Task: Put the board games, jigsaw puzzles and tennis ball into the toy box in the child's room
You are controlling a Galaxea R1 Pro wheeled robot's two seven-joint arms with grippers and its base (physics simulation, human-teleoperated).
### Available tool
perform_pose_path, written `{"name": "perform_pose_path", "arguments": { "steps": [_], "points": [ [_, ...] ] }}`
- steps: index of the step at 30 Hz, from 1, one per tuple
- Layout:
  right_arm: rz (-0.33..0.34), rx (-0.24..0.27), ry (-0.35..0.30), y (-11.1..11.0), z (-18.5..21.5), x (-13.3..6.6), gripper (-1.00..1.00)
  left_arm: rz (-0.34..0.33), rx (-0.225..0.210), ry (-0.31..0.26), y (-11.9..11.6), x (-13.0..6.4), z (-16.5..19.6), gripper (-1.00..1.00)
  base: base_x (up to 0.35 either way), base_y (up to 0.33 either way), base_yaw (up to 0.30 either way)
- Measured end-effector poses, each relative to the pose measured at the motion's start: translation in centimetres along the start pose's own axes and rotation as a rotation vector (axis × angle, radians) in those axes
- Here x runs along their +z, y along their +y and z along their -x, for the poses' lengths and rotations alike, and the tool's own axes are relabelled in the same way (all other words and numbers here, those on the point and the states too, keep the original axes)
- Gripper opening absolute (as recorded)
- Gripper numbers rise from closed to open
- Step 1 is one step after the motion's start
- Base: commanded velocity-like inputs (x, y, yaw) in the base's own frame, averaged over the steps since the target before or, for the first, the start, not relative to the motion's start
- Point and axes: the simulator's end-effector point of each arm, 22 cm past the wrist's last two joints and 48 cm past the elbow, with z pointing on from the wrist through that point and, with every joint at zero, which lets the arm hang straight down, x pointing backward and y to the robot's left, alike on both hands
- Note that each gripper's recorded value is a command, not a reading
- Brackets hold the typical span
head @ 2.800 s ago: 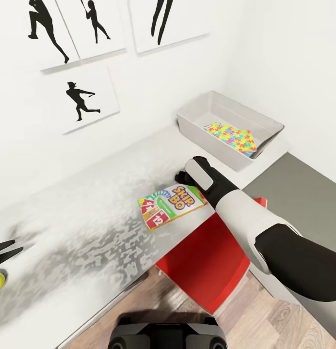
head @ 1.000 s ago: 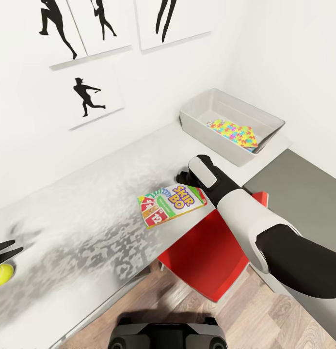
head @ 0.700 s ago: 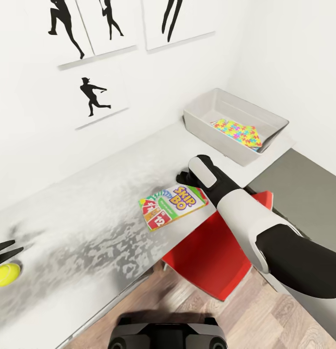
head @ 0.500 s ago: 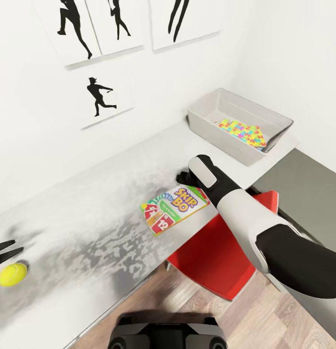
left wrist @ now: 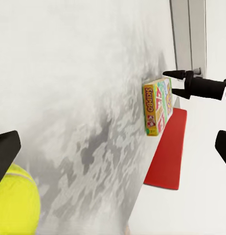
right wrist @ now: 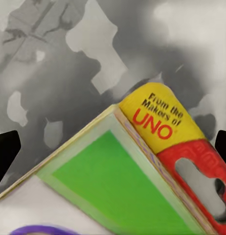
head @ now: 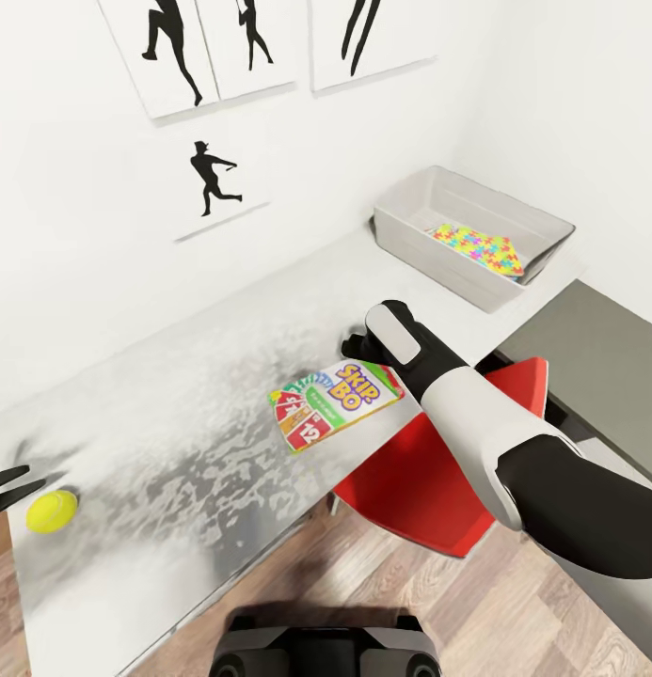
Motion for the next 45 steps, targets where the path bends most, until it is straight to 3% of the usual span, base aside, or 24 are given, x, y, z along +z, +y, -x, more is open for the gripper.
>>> {"name": "perform_pose_path", "arguments": {
  "steps": [45],
  "points": [
    [-0.001,-0.001,0.001,-0.03,-0.02,0.04,1.00,-0.001,-0.002,0.000,0.03,0.05,-0.05,1.00,-0.091,0.085,0.000]
  ]
}}
